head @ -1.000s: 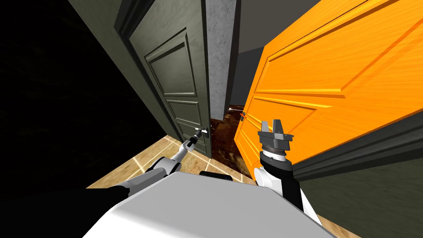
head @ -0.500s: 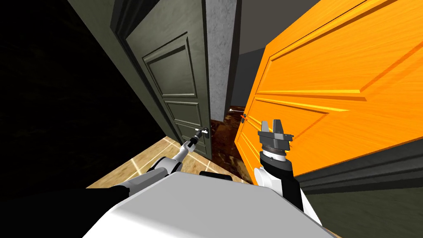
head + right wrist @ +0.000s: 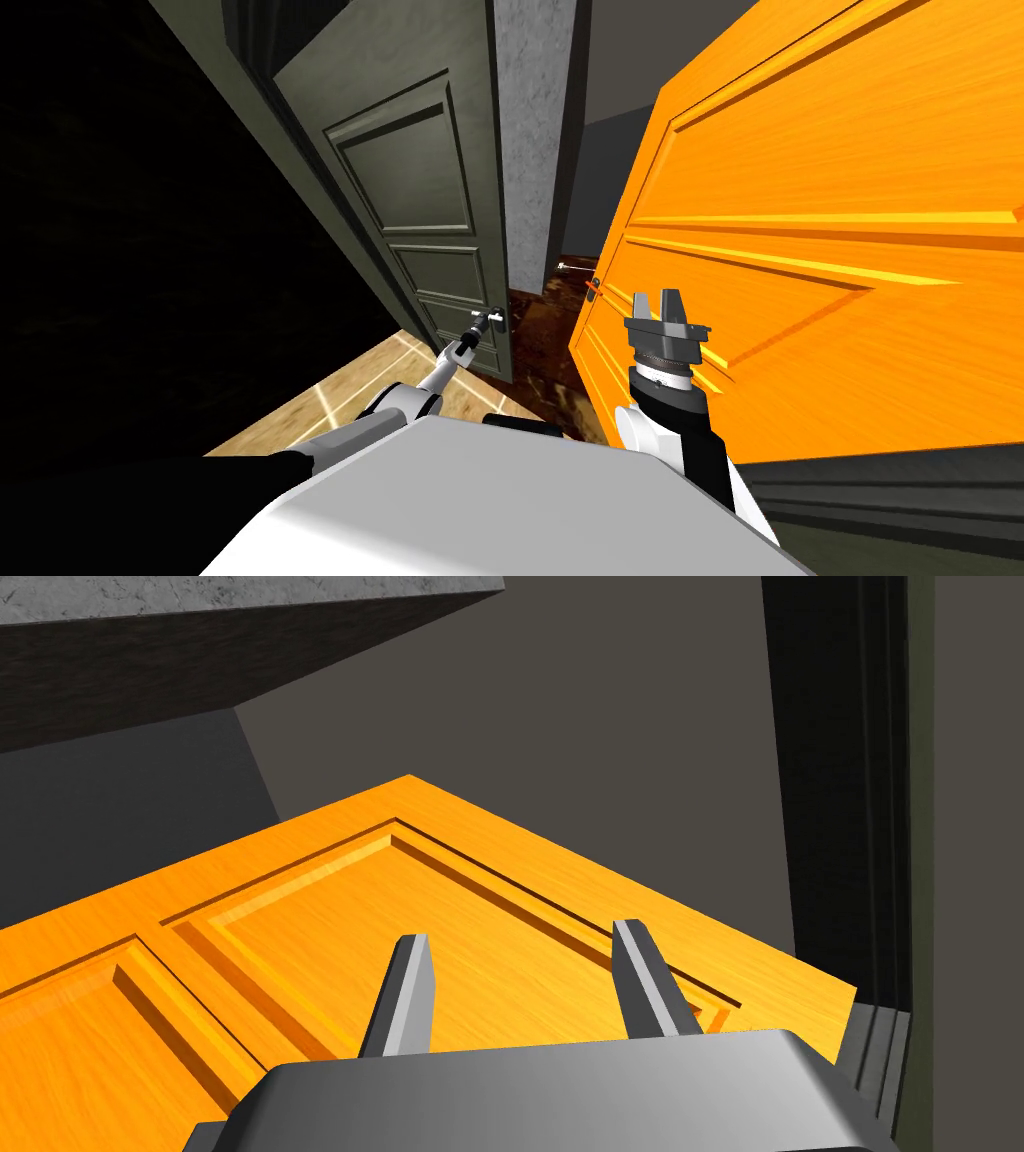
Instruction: Push the door open
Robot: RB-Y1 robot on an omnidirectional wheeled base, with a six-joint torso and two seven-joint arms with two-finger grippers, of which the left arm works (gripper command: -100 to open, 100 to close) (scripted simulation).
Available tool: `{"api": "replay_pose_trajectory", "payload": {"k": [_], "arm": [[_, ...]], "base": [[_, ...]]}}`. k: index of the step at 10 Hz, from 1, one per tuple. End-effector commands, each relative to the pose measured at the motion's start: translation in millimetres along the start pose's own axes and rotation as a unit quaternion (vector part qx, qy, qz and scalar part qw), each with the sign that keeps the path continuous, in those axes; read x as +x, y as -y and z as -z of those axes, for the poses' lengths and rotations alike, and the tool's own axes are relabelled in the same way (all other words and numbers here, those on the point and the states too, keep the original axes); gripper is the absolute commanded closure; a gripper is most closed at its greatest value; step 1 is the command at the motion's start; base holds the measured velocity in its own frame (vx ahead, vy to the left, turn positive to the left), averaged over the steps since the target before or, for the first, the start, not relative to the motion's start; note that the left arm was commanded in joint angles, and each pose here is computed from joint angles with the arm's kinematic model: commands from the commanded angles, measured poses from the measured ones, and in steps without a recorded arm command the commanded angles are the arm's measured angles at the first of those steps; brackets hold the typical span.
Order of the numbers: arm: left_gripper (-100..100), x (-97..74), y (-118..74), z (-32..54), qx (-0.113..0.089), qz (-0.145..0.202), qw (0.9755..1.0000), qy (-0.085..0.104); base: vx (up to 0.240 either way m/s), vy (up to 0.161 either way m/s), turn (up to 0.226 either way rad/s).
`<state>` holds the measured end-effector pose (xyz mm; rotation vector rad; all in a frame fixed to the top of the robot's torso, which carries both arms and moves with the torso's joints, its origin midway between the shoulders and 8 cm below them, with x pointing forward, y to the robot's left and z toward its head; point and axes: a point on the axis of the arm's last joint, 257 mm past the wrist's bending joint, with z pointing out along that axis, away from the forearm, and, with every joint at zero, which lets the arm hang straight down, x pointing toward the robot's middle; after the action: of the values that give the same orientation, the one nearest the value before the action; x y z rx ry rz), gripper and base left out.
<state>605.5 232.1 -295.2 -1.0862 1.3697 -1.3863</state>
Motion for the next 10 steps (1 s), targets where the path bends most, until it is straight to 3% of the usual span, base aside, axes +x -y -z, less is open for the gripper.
{"api": "replay_pose_trajectory", "payload": {"k": [1, 3, 6, 8, 10], "arm": [[100, -12.3, 7.6, -4.2, 0.006, -0.004, 0.9999, 0.016], [100, -12.3, 7.6, -4.2, 0.006, -0.004, 0.9999, 0.016], [100, -20.7, 8.8, -6.0, 0.007, -0.005, 0.9992, 0.04], [100, -20.7, 8.8, -6.0, 0.007, -0.005, 0.9992, 0.04], [100, -26.3, 8.9, -6.8, 0.007, -0.005, 0.9984, 0.056]], "base": [[0.155, -0.1, 0.091], [0.069, -0.032, 0.011], [0.131, -0.088, 0.088], [0.085, -0.058, 0.033], [0.126, -0.087, 0.088]]}}
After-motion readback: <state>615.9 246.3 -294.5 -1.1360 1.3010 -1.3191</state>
